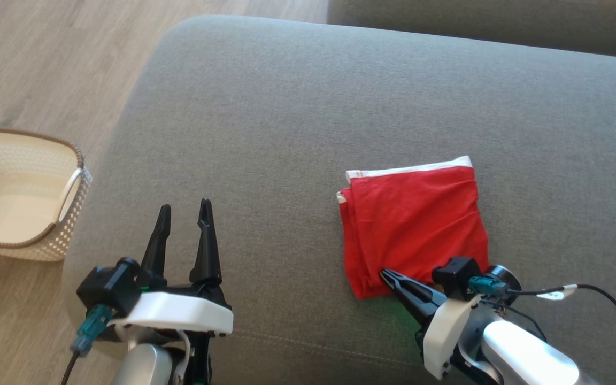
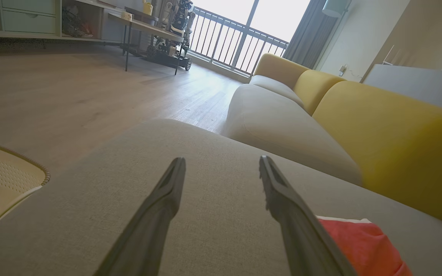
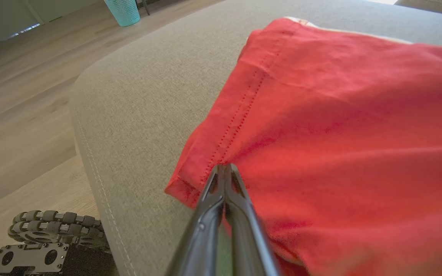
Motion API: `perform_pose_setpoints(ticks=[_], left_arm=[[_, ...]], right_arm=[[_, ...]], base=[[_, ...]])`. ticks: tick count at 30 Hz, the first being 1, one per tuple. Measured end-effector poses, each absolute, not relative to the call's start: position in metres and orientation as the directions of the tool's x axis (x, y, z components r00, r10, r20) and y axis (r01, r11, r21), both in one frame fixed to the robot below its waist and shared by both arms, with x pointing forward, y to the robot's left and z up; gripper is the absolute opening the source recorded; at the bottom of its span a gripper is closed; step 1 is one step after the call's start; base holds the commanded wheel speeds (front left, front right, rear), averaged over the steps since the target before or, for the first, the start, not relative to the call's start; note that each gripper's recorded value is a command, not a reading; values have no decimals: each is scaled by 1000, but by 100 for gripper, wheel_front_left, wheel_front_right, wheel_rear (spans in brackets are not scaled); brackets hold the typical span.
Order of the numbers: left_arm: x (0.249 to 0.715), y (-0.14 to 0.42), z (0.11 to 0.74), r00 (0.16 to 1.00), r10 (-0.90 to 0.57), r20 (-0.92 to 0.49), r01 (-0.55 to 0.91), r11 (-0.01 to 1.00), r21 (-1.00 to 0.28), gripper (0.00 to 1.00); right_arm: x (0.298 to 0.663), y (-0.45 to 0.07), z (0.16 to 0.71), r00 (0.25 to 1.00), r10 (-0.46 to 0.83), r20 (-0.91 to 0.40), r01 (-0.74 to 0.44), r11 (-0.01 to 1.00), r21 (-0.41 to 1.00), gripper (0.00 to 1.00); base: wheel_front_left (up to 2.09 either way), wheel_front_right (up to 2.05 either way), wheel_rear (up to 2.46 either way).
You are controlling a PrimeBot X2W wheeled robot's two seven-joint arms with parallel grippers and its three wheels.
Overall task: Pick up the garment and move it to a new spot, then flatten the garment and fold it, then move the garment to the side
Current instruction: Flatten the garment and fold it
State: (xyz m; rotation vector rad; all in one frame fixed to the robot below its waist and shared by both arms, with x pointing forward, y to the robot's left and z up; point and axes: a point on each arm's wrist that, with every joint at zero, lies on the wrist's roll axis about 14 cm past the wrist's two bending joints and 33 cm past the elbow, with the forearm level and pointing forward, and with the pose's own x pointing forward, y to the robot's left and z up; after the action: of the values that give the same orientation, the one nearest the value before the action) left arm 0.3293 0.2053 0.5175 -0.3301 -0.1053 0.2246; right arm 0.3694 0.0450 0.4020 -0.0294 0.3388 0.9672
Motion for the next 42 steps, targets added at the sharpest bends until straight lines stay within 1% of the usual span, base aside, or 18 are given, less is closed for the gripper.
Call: perform_pose_setpoints(ticks=[6, 9, 12, 14, 17, 20, 22, 25, 26, 27, 30, 34, 35, 36, 37, 39, 42], left_arm=[[332, 199, 518, 974, 214, 68, -179, 925, -335, 100], [333, 197, 519, 976, 206, 74, -170, 927, -335, 100], [333, 196, 519, 976, 202, 77, -166, 929, -330, 100], [331, 194, 518, 978, 195, 73, -160, 930, -332, 100], [332, 190, 518, 981, 180, 75, -146, 934, -327, 100], [337, 184, 522, 984, 150, 94, -115, 947, -300, 100], [340, 180, 524, 986, 134, 102, -98, 949, -299, 100], [345, 172, 526, 988, 109, 111, -71, 951, -300, 100], [345, 172, 526, 988, 109, 111, -71, 951, -300, 100], [347, 169, 528, 988, 99, 115, -61, 952, -301, 100], [354, 164, 534, 988, 81, 135, -37, 952, -303, 100], [361, 157, 535, 988, 60, 140, -15, 952, -304, 100], [362, 155, 534, 989, 53, 137, -10, 954, -301, 100], [362, 154, 533, 990, 51, 133, -9, 954, -299, 100], [363, 153, 531, 991, 50, 127, -10, 955, -296, 100], [363, 150, 525, 993, 41, 109, -8, 958, -288, 100], [362, 144, 520, 995, 29, 93, -1, 958, -286, 100]], right_arm=[[363, 35, 392, 518, 786, -338, -795, 588, 149, 0], [367, 33, 396, 528, 782, -333, -794, 593, 134, 0], [378, 33, 415, 565, 778, -276, -781, 612, 124, 0], [392, 27, 434, 614, 759, -216, -754, 645, 127, 0], [417, 10, 477, 700, 710, -81, -699, 704, 125, 0], [436, -23, 519, 783, 620, 52, -622, 778, 90, 0], [439, -53, 533, 830, 548, 103, -555, 830, 52, 0], [435, -97, 540, 889, 437, 138, -440, 898, -10, 0], [435, -97, 540, 889, 437, 138, -440, 898, -10, 0], [432, -109, 543, 904, 399, 153, -400, 916, -23, 0], [422, -127, 554, 920, 341, 192, -327, 940, -102, 0], [410, -145, 564, 940, 249, 234, -227, 967, -116, 0], [407, -151, 562, 946, 222, 235, -201, 973, -110, 21], [404, -155, 559, 952, 203, 228, -184, 978, -101, 72], [401, -156, 555, 956, 198, 216, -178, 978, -106, 100], [395, -156, 547, 961, 201, 190, -176, 974, -141, 100], [391, -153, 546, 962, 196, 189, -171, 975, -138, 100]], base=[[0, 0, 0], [0, 0, 0], [0, 0, 0], [0, 0, 0], [0, 0, 0], [0, 0, 0], [0, 0, 0], [0, 0, 0], [0, 0, 0], [0, 0, 0], [0, 0, 0], [0, 0, 0], [0, 0, 0], [0, 0, 0], [0, 0, 0], [0, 0, 0], [0, 0, 0]])
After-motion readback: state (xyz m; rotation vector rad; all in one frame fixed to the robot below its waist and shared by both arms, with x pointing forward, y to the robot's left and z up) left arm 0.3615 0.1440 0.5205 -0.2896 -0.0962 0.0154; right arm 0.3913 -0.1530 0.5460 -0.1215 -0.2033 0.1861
